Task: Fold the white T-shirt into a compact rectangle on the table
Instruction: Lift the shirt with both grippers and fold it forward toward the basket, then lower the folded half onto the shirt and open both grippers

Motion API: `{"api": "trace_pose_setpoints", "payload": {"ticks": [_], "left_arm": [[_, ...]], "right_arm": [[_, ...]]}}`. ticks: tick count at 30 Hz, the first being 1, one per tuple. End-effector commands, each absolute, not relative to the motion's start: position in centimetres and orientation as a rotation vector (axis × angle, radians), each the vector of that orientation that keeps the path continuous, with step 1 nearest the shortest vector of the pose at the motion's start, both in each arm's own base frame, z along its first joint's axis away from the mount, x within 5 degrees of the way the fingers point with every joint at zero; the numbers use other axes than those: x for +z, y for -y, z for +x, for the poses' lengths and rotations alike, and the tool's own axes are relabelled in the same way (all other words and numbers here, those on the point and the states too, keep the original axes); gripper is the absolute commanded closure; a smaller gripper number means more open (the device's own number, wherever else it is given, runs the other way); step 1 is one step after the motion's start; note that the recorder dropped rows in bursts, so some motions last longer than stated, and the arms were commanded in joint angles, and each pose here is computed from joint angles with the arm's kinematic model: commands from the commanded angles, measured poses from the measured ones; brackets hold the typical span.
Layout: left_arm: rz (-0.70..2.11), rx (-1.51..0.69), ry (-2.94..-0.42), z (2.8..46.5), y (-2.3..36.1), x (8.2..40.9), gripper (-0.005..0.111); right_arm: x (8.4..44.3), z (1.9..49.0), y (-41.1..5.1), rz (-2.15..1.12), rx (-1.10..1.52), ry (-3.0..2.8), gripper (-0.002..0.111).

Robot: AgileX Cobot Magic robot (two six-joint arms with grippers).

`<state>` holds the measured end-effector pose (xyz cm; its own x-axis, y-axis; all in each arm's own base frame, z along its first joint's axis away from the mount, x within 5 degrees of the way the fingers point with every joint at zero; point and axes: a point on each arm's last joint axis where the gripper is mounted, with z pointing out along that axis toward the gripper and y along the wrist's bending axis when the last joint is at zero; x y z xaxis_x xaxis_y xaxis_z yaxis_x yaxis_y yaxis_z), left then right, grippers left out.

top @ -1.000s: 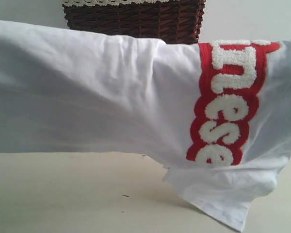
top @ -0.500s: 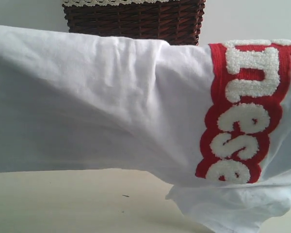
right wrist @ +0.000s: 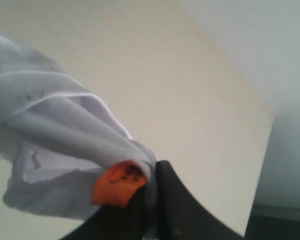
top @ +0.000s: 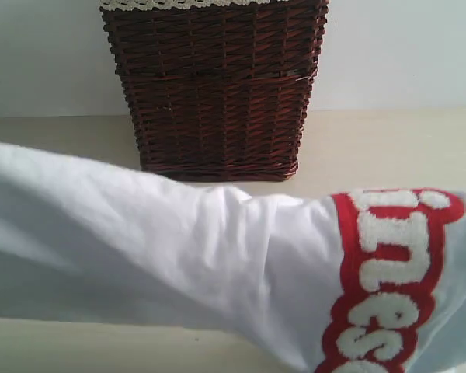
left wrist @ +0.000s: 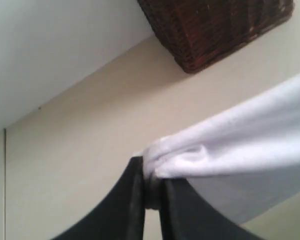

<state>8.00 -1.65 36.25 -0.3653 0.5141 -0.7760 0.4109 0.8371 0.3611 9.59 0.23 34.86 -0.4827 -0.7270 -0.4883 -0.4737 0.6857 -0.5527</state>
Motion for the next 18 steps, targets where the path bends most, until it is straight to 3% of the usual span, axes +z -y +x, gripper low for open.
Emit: {"api": "trace_pose_setpoints", "payload": {"ticks": [1,8,15,18], "left_arm": [[0.657,0.183,-2.000,10.4,1.0,32.6,0.107],[0.656,0.384,-2.017,17.2,-1.2,27.5,0.107],[0.619,0.448,-2.096,22.9,-2.4,23.1,0.106],[0.672,0.446,-2.125,25.4,-1.8,21.2,0.092]], "right_arm": [[31.9,12.9,-0.4,-1.002,-0.515,-2.243,0.108],[29.7,21.1,-1.5,-0.985,-0.637,-2.080,0.108],[23.7,27.7,-3.1,-1.132,-0.638,-2.061,0.108],[21.3,29.8,-3.4,-1.154,-0.637,-2.100,0.108]]}}
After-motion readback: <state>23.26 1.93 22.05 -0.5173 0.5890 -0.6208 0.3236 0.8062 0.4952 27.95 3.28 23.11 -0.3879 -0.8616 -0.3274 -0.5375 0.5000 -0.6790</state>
